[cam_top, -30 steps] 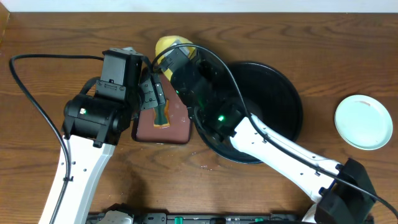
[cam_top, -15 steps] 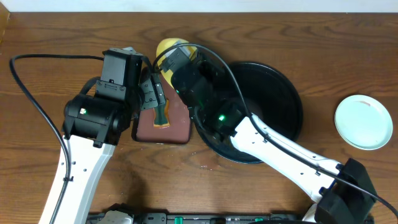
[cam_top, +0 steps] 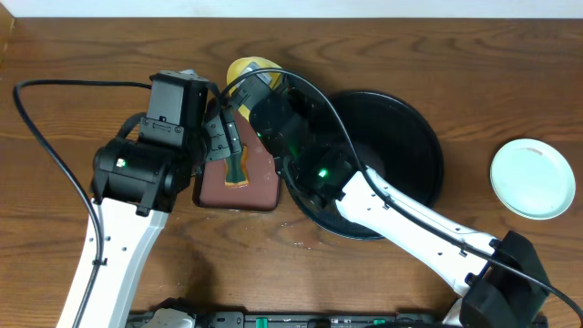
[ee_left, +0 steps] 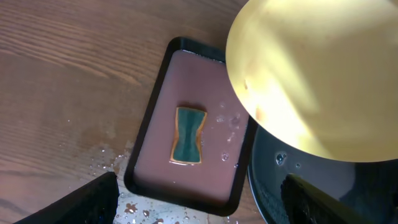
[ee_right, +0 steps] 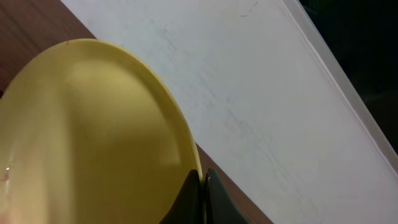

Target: Clean dirty plates on tray and stack at the side

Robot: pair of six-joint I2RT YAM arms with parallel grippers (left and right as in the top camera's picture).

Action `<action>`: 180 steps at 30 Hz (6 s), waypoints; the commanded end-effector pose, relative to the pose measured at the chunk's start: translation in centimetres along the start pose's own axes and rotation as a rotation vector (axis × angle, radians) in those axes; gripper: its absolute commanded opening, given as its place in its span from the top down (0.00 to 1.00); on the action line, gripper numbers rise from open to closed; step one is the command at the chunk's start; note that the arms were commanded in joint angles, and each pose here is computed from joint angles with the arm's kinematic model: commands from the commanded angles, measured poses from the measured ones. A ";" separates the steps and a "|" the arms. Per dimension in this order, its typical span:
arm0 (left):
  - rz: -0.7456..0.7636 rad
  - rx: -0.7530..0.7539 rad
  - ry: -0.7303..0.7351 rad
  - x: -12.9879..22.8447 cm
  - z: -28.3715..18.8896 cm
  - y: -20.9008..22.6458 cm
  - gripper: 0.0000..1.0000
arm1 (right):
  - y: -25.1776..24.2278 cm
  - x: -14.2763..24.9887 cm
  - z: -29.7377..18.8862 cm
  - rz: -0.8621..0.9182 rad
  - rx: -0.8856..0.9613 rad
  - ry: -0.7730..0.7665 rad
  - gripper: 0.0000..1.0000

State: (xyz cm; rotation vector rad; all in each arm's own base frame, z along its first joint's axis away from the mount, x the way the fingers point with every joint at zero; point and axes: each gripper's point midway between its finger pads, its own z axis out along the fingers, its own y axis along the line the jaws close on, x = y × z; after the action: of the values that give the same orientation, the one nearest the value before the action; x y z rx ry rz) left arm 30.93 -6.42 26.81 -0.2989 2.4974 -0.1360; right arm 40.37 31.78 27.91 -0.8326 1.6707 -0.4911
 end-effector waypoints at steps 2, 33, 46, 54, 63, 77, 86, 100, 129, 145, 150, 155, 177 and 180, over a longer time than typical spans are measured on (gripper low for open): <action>0.005 0.007 -0.013 -0.4 -0.3 -0.1 0.16 | 0.4 -0.7 -0.4 -0.025 -0.013 -0.019 0.99; 0.005 0.007 -0.013 -0.4 -0.3 -0.1 0.15 | -0.7 1.3 0.6 0.145 0.008 0.047 0.99; 0.005 0.007 -0.013 -0.4 -0.3 -0.1 0.16 | -6.1 9.1 0.8 0.992 -0.404 0.272 0.99; 0.005 0.007 -0.013 -0.4 -0.3 -0.1 0.16 | -19.0 20.0 -2.5 1.439 -0.303 0.383 0.99; 0.005 0.007 -0.013 -0.4 -0.3 -0.1 0.16 | -25.3 40.9 -9.2 1.773 0.109 0.744 0.99; 0.005 0.007 -0.013 -0.4 -0.3 -0.1 0.16 | -20.2 59.1 -15.6 1.841 0.393 1.324 0.99; 0.005 0.007 -0.013 -0.4 -0.3 -0.1 0.16 | -21.7 57.5 -12.5 1.778 0.230 1.126 0.46; 0.005 0.007 -0.013 -0.4 -0.3 -0.1 0.15 | -22.7 33.6 -7.5 1.381 -0.194 0.609 0.42; 0.005 0.008 -0.013 -0.4 -0.3 -0.1 0.16 | -7.2 19.7 -6.2 1.033 -0.742 0.555 0.01; 0.005 0.007 -0.013 -0.4 -0.3 -0.1 0.15 | -12.6 17.4 -16.8 1.036 -0.548 0.425 0.01; 0.005 0.007 -0.013 -0.4 -0.3 -0.1 0.16 | -15.6 18.1 -18.3 0.913 -0.321 0.291 0.01; 0.005 0.007 -0.013 -0.4 -0.3 -0.1 0.16 | -14.3 20.3 -18.8 0.840 -0.200 0.081 0.01; 0.005 0.007 -0.013 -0.4 -0.3 -0.1 0.15 | -7.9 30.2 -16.0 0.834 0.100 -0.205 0.01; 0.005 0.007 -0.013 -0.4 -0.3 -0.1 0.16 | -7.6 30.5 -15.4 0.831 0.116 -0.235 0.01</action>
State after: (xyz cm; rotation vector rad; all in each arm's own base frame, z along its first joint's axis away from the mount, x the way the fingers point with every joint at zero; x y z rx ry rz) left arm 31.04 -6.39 26.82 -0.2842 2.4967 -0.1315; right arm 24.37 2.50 18.05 -0.0558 1.5855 0.1060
